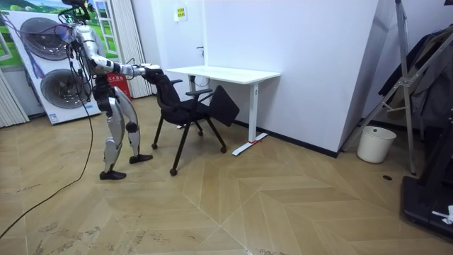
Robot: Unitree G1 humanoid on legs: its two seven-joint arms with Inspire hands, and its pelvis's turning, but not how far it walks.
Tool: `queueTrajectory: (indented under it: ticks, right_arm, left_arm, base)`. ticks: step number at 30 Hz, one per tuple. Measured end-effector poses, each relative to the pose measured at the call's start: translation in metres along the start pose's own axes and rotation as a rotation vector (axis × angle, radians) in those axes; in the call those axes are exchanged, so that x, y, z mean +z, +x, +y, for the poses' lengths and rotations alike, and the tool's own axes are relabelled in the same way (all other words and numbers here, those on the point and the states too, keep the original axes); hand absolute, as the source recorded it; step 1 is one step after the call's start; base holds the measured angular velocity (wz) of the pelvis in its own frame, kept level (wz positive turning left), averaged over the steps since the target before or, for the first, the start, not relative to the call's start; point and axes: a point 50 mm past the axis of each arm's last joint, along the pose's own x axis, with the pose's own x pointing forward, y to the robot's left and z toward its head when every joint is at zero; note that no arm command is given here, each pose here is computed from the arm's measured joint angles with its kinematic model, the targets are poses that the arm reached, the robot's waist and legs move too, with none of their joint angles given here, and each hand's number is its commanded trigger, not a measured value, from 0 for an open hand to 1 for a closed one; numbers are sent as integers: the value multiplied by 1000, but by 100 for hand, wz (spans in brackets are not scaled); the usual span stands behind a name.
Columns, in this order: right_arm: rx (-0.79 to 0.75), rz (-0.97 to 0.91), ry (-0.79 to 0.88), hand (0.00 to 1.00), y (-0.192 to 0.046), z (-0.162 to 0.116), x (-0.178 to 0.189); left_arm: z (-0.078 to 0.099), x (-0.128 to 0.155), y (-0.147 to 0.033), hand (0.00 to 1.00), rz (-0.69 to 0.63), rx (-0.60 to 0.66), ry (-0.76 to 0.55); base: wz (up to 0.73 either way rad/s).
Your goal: Push chair
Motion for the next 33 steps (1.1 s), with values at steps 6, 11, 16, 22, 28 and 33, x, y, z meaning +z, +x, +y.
queueTrajectory:
  ticks: [6, 11, 16, 22, 28, 33]
  right_arm:
    - [10, 26, 32, 100, 1, 3, -3]
    - [53, 39, 57, 100, -1, 16, 1]
    - [73, 32, 70, 100, -6, 24, 10]
    - [75, 26, 68, 100, -8, 26, 13]
    - [85, 22, 43, 100, -8, 17, 6]
    - [69, 20, 47, 100, -6, 12, 6]
  left_arm:
    - [2, 0, 6, 100, -17, -11, 17]
    - [-8, 0, 4, 100, -18, -36, 16]
    - [-14, -5, -4, 100, -11, -51, 19]
    - [-23, -7, -8, 100, 19, -63, -12]
    - [-22, 2, -3, 100, 11, -40, -38]
    - [-14, 1, -2, 100, 12, -19, -19]
  base:
    - [9]
    - [-4]
    - [37]
    - [70]
    - [31]
    - [13]
